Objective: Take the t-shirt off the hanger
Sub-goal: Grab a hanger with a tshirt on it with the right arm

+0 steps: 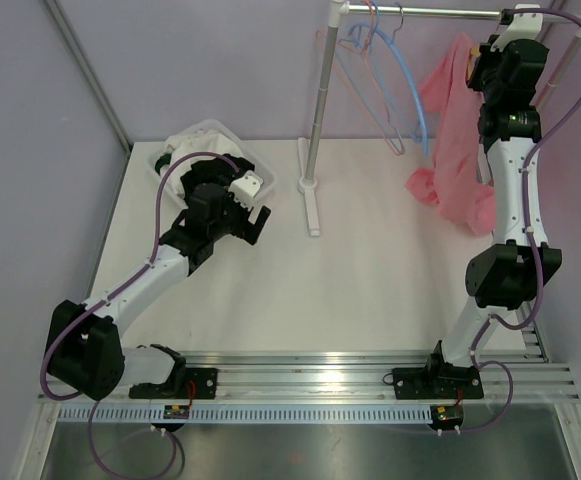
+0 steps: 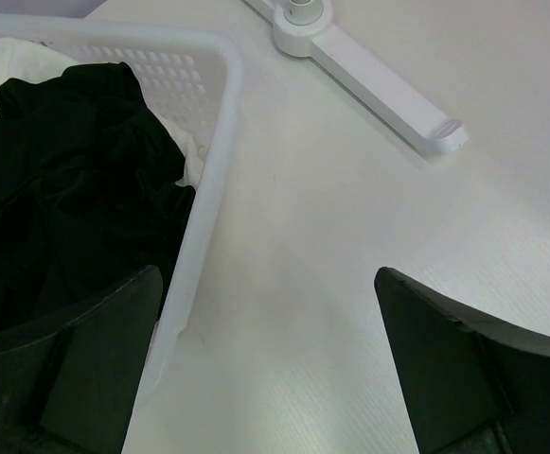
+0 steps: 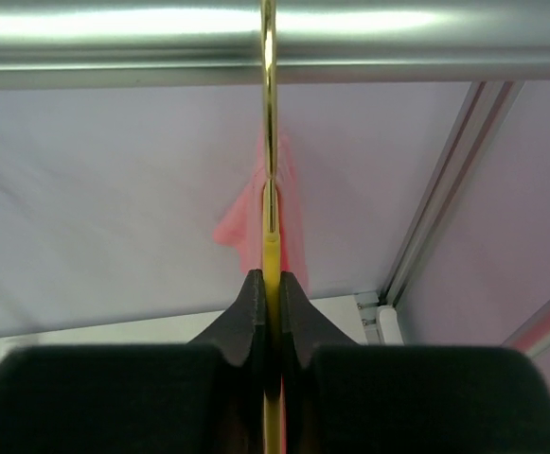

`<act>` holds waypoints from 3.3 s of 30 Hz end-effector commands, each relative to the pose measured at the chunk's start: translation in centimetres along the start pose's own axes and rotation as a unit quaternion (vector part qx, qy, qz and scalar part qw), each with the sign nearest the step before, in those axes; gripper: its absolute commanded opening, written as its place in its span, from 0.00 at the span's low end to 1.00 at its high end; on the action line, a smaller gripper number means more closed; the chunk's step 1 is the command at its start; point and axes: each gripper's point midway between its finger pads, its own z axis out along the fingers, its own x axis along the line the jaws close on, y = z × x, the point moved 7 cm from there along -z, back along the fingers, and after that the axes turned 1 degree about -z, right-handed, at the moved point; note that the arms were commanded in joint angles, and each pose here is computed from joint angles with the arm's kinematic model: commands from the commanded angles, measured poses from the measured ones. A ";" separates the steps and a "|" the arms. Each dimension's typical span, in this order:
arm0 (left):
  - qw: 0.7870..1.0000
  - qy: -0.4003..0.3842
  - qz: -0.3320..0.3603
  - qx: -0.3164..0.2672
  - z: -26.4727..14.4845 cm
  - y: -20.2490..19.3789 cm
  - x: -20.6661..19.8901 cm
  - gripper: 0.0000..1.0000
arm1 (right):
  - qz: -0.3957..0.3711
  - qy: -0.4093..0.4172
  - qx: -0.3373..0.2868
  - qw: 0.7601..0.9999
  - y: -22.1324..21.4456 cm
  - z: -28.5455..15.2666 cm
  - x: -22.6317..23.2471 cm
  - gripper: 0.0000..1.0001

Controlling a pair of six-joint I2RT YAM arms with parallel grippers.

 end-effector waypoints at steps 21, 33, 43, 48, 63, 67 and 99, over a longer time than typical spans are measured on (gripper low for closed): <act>0.999 0.013 0.012 -0.029 0.2 2.3 0.6 0.99 | 0.052 0.033 -0.122 0.991 8.0 -2.6 0.6 0.00; 0.999 0.009 0.015 -0.039 -0.5 2.7 0.4 0.99 | 0.069 0.074 -0.148 0.984 9.9 -4.9 1.4 0.00; 0.999 0.009 0.019 -0.033 -0.2 2.5 0.3 0.99 | 0.093 0.097 -0.108 0.985 8.8 -5.4 2.1 0.00; 0.999 0.006 0.022 -0.035 -0.3 2.6 0.1 0.99 | 0.104 0.097 -0.100 0.985 8.7 -6.9 2.2 0.00; 0.997 0.034 0.033 -0.063 -1.2 2.9 0.5 0.99 | 0.086 0.031 -0.014 0.996 6.7 -16.2 0.5 0.00; 0.995 0.044 0.025 -0.083 -2.4 3.7 0.7 0.99 | 0.099 0.017 0.003 0.995 6.8 -18.6 0.3 0.00; 0.985 0.010 0.029 -0.168 -8.0 5.4 -0.5 0.99 | 0.083 0.196 0.009 0.977 4.5 -41.7 3.2 0.00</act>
